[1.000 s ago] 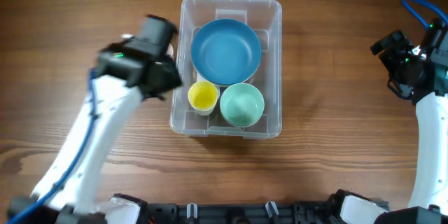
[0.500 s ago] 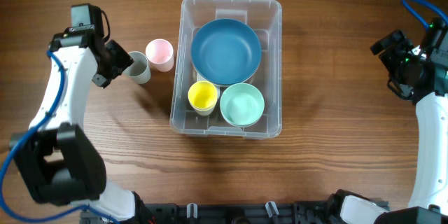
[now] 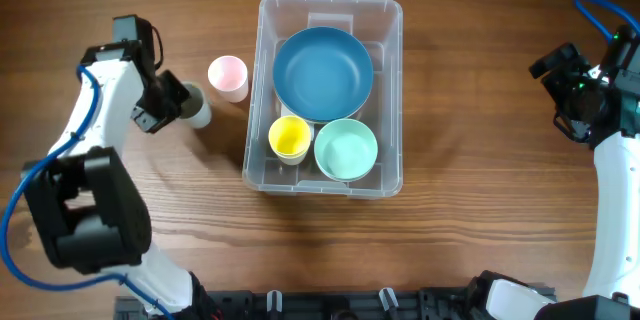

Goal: Pack container
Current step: 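Grasp the grey cup with the left gripper and stack it in the bin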

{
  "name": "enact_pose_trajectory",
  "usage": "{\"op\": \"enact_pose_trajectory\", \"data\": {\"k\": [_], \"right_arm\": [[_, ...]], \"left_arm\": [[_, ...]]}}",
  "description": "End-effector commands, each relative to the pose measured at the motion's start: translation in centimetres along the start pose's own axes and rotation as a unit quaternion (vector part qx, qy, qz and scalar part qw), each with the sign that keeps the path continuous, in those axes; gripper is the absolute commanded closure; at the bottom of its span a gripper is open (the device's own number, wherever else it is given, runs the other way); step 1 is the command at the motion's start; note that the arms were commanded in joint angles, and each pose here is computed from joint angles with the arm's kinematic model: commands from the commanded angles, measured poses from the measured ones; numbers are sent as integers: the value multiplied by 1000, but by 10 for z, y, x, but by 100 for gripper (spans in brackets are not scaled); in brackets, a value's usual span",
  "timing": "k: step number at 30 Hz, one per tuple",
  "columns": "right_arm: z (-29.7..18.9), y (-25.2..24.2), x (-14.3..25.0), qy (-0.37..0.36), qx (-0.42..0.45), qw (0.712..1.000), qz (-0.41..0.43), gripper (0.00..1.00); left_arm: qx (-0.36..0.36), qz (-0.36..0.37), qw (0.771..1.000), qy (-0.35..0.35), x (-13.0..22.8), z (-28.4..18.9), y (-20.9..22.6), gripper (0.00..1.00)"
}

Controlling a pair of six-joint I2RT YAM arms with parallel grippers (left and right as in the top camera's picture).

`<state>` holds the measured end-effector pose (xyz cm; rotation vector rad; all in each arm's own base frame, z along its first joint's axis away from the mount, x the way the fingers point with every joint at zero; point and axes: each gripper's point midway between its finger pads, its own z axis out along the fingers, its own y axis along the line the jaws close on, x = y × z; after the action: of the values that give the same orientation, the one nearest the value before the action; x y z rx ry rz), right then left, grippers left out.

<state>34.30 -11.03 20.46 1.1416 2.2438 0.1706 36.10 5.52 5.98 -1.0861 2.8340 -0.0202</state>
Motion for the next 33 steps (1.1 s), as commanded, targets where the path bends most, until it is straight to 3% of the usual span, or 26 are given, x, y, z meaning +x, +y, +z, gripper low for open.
{"op": "enact_pose_trajectory", "data": {"k": [1, 5, 10, 18, 24, 27, 28, 29, 32, 33], "right_arm": [[0, 0, -2, -4, 3, 1000, 3, 0], [0, 0, -2, -4, 3, 1000, 3, 0], [0, 0, -2, -4, 3, 1000, 3, 0], [0, 0, -2, -4, 3, 1000, 3, 1], [0, 0, -2, -4, 3, 1000, 3, 0], [0, 0, -2, -4, 3, 1000, 3, 0], [0, 0, -2, -4, 3, 1000, 3, 0], [0, 0, -2, -4, 3, 1000, 3, 0], [0, 0, -2, -4, 3, 1000, 3, 0], [0, 0, -2, -4, 3, 1000, 3, 0]], "left_arm": [[5, -8, 998, -58, -6, -66, 17, 96], [68, 48, 992, -99, 23, -127, -5, 96], [149, 174, 966, -118, 93, -173, -63, 96], [129, 295, 942, -95, 158, -154, -109, 96], [81, 298, 950, -50, 167, -112, -119, 96], [86, 282, 953, -66, 161, -122, -117, 95], [92, 278, 953, -75, 158, -129, -117, 89], [105, 273, 952, -86, 155, -140, -116, 66], [113, 253, 953, -124, 140, -161, -103, 41], [102, 237, 955, -148, 127, -168, -94, 14]]}}
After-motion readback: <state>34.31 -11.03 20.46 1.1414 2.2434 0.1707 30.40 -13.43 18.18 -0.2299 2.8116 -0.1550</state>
